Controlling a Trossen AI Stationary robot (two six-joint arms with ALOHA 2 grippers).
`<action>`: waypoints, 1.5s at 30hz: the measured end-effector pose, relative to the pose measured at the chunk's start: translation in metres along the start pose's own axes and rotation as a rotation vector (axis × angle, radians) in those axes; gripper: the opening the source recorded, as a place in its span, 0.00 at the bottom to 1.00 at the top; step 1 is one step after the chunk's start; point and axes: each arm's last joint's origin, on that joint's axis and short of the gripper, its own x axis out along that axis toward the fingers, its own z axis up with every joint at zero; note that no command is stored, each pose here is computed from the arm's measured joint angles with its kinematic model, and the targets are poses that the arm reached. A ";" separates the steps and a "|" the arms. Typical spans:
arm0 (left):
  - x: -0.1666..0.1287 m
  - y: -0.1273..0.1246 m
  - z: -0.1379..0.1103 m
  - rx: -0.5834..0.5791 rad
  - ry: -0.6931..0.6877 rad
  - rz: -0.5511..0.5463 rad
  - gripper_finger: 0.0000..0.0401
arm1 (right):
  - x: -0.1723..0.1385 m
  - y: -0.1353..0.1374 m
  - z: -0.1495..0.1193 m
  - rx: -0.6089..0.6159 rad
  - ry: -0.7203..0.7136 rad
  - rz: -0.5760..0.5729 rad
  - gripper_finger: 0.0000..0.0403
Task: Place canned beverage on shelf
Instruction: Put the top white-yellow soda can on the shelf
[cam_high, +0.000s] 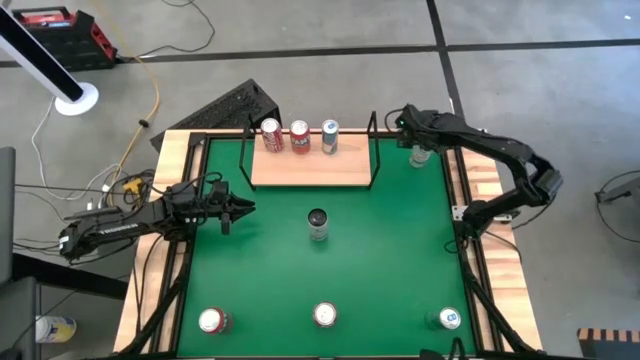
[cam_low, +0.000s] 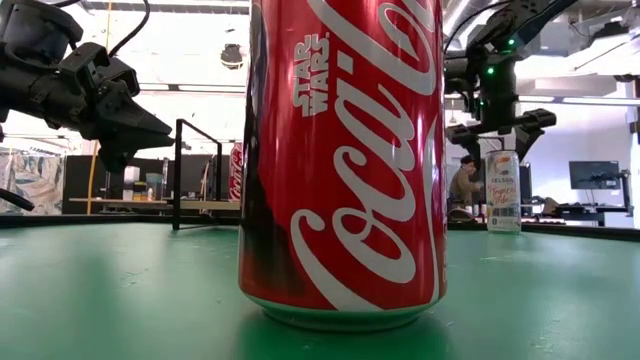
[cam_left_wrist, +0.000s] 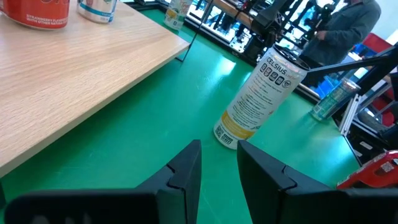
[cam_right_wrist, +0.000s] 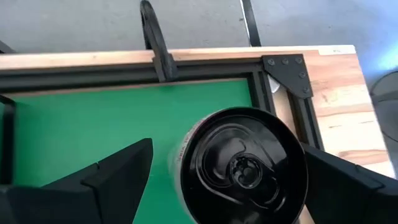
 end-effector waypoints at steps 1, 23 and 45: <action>0.000 0.000 0.000 0.000 0.000 0.000 0.22 | 0.000 0.001 -0.001 -0.004 0.007 0.000 0.96; 0.000 0.000 0.000 0.000 0.000 0.000 0.22 | -0.048 -0.008 0.009 -0.060 -0.081 0.082 0.72; 0.000 0.000 0.000 0.000 0.001 0.000 0.22 | -0.211 0.056 0.072 -0.148 -0.653 0.412 0.72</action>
